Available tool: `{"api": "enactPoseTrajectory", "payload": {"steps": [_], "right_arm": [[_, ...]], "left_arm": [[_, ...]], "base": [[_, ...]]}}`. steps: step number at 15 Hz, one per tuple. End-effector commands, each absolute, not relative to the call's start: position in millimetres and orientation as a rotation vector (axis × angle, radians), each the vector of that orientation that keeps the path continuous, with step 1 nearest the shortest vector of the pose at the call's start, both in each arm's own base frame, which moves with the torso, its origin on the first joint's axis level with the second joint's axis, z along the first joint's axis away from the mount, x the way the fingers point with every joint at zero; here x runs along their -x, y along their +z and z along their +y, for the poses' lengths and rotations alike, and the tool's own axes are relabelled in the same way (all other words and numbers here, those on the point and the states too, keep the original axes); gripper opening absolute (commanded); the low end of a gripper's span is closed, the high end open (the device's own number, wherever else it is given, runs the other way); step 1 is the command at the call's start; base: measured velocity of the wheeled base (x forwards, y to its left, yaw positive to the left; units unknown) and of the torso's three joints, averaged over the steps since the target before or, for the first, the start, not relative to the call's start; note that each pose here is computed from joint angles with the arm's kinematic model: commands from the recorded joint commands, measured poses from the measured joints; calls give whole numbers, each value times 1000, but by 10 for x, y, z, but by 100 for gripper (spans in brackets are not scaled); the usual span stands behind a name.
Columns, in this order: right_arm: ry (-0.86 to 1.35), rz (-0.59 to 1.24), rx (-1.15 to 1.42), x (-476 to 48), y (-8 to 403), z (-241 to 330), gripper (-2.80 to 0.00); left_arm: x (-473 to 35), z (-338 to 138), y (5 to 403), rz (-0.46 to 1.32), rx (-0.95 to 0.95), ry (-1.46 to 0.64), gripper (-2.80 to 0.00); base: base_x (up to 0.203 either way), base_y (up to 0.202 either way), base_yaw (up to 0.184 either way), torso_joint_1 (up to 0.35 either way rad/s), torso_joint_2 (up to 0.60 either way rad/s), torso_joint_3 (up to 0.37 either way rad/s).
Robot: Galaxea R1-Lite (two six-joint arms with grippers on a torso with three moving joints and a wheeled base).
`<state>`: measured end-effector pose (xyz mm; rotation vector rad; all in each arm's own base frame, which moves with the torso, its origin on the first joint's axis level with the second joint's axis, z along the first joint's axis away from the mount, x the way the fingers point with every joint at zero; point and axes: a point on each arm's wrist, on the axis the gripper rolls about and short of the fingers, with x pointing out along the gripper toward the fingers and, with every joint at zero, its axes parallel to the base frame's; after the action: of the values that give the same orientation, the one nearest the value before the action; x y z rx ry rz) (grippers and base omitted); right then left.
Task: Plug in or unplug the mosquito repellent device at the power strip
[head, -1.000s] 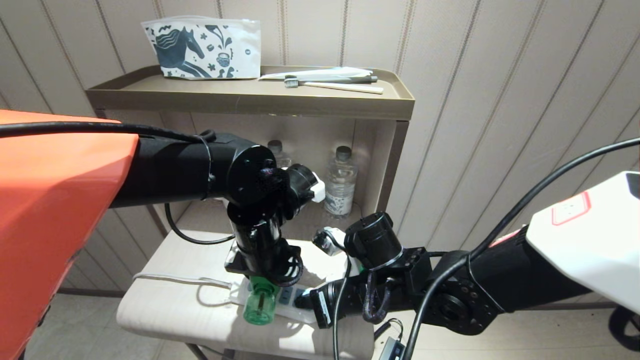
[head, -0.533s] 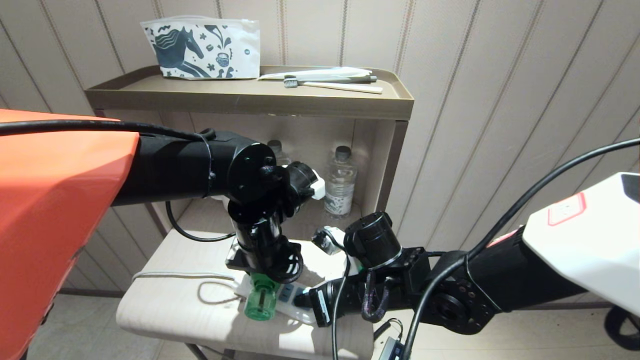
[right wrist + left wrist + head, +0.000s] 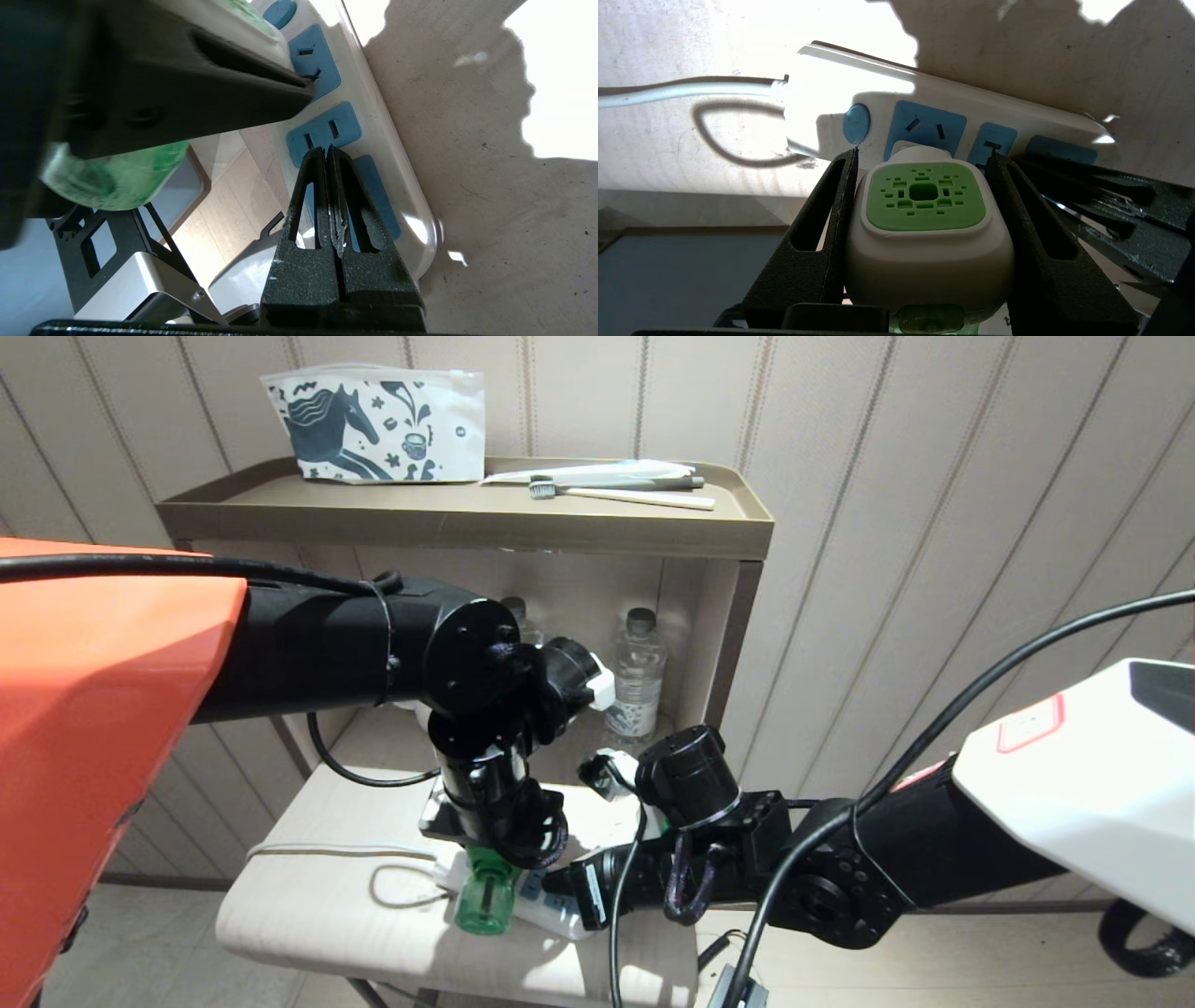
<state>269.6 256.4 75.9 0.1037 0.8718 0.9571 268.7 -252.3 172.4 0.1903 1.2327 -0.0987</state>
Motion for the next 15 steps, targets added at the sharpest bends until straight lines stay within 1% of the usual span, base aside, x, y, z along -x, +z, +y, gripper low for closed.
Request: {"api": "enactPoseTrajectory", "payload": {"steps": [1, 7, 10, 13, 15], "right_arm": [[959, 877, -106, -2690, 743, 2560, -280], [959, 878, -105, -2686, 736, 2556, -280], [960, 869, -107, -2686, 735, 2555, -280], [961, 864, -108, -2682, 754, 2551, -280], [962, 863, -108, -2675, 759, 2546, -280]], "left_arm": [[-2658, -2487, 1797, 1217, -190, -88, -280], [-2655, -2473, 1821, 1206, -187, -80, -280], [-2593, -2413, 1975, 1175, -165, -96, -280], [-2573, -2392, 2015, 1169, -161, -98, -280], [-2442, -2247, 2275, 1123, -123, -113, -280]], "base": [[0, 0, 0, 0, 0, 0], [0, 0, 0, 0, 0, 0], [0, 0, 0, 0, 0, 0], [0, 0, 0, 0, 0, 0], [0, 0, 0, 0, 0, 0]]}}
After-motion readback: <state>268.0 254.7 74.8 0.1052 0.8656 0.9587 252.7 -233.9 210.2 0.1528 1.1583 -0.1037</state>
